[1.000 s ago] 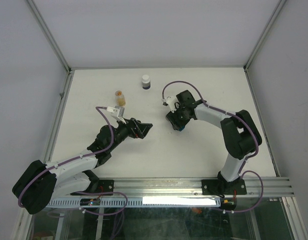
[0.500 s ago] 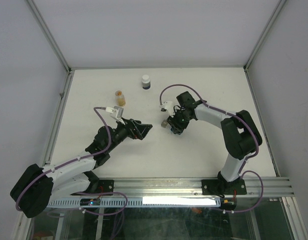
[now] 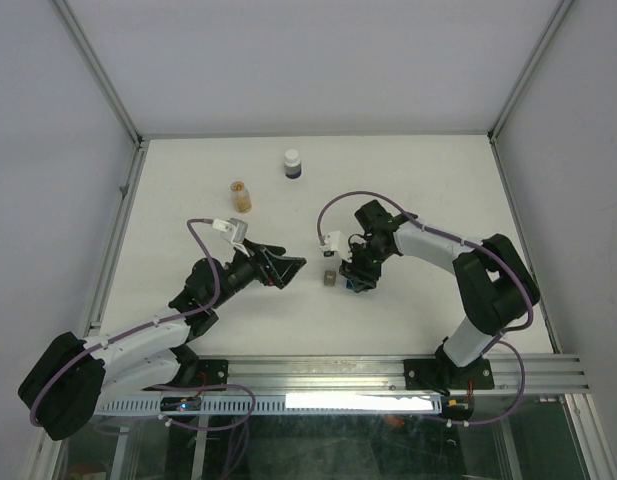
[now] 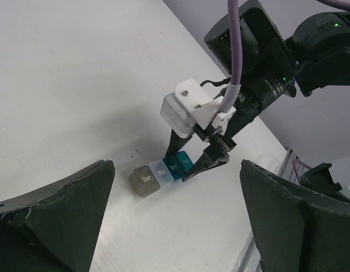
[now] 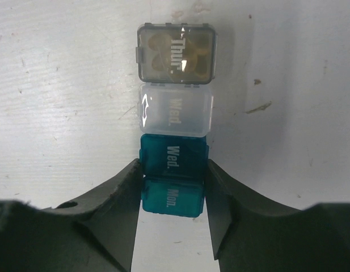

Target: Sort the pills into containers

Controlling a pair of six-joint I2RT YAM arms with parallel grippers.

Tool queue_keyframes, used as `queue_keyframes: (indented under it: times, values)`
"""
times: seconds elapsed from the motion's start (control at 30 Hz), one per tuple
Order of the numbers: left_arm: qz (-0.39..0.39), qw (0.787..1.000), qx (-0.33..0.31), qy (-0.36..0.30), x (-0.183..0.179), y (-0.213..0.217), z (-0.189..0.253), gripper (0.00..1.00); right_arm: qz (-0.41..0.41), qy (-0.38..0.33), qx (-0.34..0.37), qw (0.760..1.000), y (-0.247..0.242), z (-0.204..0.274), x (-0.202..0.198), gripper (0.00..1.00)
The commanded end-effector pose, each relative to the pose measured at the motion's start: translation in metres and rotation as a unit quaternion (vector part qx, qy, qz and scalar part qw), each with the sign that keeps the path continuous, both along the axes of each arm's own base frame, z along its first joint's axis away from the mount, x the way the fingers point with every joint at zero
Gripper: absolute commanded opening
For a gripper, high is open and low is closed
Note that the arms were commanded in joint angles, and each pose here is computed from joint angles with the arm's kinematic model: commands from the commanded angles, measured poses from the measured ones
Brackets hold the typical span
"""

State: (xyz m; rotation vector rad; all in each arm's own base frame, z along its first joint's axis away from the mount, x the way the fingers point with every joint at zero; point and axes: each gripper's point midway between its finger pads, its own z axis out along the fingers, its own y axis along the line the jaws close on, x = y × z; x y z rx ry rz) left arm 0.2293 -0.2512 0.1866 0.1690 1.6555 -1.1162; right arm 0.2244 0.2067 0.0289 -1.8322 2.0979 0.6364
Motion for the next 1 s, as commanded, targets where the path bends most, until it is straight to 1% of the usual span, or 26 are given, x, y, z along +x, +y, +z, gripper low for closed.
queue_keyframes:
  times: [0.0,0.07,0.17,0.2,0.27,0.33,0.43,0.5,0.57,0.63,0.77,0.87,0.97]
  values:
    - [-0.026,0.998,-0.012,-0.054,-0.003,-0.005,0.015,0.96,0.038,-0.036,0.024,0.998,0.006,0.013,-0.001,0.49]
    - [-0.025,0.998,-0.012,-0.057,-0.002,-0.006,0.013,0.96,0.039,-0.047,0.020,0.998,0.005,0.012,0.002,0.54]
    - [-0.030,0.998,-0.013,-0.056,-0.002,-0.007,0.011,0.95,0.042,-0.053,0.025,0.997,0.006,0.016,0.003,0.68]
    - [-0.031,0.998,-0.013,-0.057,-0.003,-0.007,0.010,0.95,0.042,-0.056,0.026,0.997,0.007,0.019,0.004,0.71]
    - [-0.028,0.998,-0.012,-0.062,-0.003,-0.005,0.010,0.94,0.036,-0.063,0.034,0.997,0.007,0.029,0.007,0.74]
    - [-0.020,0.998,-0.010,-0.063,-0.002,-0.003,0.009,0.95,0.023,-0.069,0.049,0.996,0.004,0.043,0.013,0.75]
    - [-0.014,0.998,-0.009,-0.058,-0.001,-0.001,0.003,0.95,0.004,-0.070,0.106,0.992,0.002,0.072,0.019,0.75]
    - [-0.014,0.999,-0.009,-0.050,-0.001,-0.002,-0.002,0.95,0.003,-0.064,0.148,0.987,0.005,0.084,0.017,0.75]
    - [-0.015,0.999,-0.009,-0.040,0.000,-0.004,-0.007,0.95,0.012,-0.056,0.182,0.982,0.013,0.089,0.011,0.75]
    - [-0.014,0.999,-0.008,-0.030,0.002,-0.005,-0.011,0.94,0.020,-0.052,0.200,0.978,0.018,0.086,0.008,0.74]
    - [-0.008,1.000,0.000,-0.011,0.006,-0.006,-0.020,0.94,-0.016,-0.053,0.172,0.984,0.014,0.072,0.021,0.71]
    - [0.000,1.000,0.005,0.003,0.009,-0.005,-0.027,0.92,-0.029,-0.059,0.161,0.985,0.012,0.070,0.025,0.65]
    - [0.002,1.000,0.014,0.014,0.010,-0.005,-0.034,0.90,-0.033,-0.076,0.133,0.988,0.003,0.064,0.029,0.56]
